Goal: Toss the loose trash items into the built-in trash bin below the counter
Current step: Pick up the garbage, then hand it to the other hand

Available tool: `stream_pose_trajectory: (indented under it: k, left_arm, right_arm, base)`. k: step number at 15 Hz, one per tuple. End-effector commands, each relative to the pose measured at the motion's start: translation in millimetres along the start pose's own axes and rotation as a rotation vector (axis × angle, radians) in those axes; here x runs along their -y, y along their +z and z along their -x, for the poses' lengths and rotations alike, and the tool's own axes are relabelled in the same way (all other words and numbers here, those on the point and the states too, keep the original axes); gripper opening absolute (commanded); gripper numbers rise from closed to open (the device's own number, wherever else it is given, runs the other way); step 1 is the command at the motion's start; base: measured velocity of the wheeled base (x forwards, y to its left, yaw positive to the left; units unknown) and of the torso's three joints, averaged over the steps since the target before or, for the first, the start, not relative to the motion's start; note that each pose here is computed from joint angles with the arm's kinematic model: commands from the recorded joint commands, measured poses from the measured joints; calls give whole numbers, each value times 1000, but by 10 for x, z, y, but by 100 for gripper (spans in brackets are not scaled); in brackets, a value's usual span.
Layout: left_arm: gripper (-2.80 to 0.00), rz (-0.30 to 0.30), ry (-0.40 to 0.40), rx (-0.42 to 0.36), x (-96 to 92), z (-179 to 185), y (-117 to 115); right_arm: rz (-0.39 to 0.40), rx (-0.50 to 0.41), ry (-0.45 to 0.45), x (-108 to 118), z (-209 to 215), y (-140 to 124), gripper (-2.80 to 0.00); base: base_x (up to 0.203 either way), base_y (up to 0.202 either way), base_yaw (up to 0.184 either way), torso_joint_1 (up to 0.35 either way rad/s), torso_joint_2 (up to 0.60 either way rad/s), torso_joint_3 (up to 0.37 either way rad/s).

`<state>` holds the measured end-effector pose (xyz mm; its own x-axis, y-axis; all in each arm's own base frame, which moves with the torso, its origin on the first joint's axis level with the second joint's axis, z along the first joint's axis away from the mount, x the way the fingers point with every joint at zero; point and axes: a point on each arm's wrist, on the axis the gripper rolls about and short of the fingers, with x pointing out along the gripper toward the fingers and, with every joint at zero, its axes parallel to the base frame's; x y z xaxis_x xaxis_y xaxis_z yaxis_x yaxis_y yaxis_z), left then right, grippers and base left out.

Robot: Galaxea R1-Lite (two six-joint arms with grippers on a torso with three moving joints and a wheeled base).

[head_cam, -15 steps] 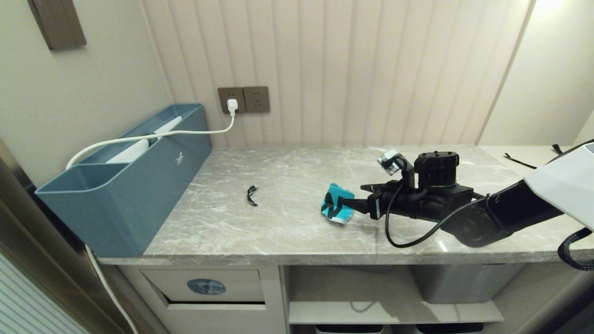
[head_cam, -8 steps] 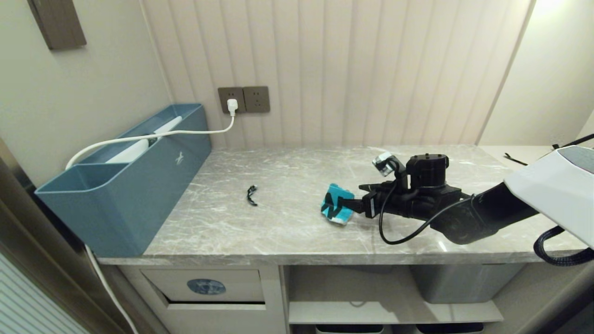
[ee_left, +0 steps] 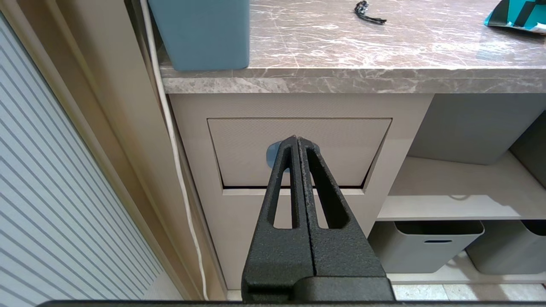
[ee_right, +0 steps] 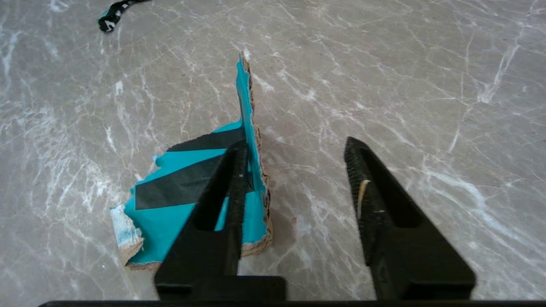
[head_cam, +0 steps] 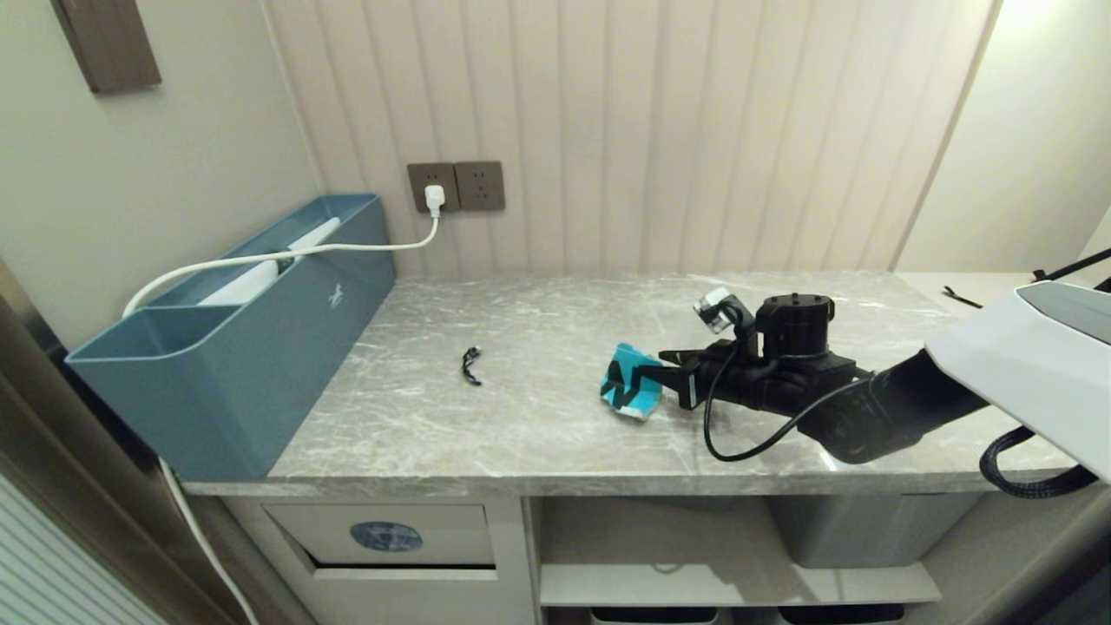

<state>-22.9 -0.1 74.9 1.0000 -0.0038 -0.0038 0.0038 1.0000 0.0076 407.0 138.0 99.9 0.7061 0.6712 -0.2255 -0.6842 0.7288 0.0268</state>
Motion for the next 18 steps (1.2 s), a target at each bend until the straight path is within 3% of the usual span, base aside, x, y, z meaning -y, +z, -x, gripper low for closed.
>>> stream_pose_trajectory:
  k: [1, 6, 8, 10, 13, 15, 16, 18]
  left_arm:
    - [-280, 0, 1, 1, 0, 1, -1]
    - [-280, 2, 1, 2, 0, 1, 0]
    - [-280, 2, 1, 2, 0, 1, 0]
    - [-280, 0, -1, 18, 0, 7, 28]
    - [-280, 4, -15, 160, 1, 163, 461]
    - [-280, 45, -73, 171, 11, 234, 703]
    - [-280, 98, -132, 152, 19, 226, 856]
    - [-280, 187, -287, 30, 43, 43, 1064]
  right_arm:
    - [0, -6, 14, -33, -14, -27, -280]
    - [-7, -15, 41, -145, -2, -29, -280]
    - [-4, 27, 68, -289, 48, 167, -280]
    - [-21, 79, 126, -570, 96, 412, -280]
    - [-20, 112, 204, -943, 209, 604, -280]
    - [-18, 123, 225, -1025, 228, 650, -280]
    - [-6, 143, 253, -1137, 252, 725, -280]
    - [6, 167, 267, -1186, 291, 808, -280]
  base:
    - [0, 0, 0, 0, 0, 0]
    - [0, 0, 0, 0, 0, 0]
    - [0, 0, 0, 0, 0, 0]
    - [0, 0, 0, 0, 0, 0]
    - [0, 0, 0, 0, 0, 0]
    - [0, 0, 0, 0, 0, 0]
    - [0, 0, 0, 0, 0, 0]
    - [0, 0, 0, 0, 0, 0]
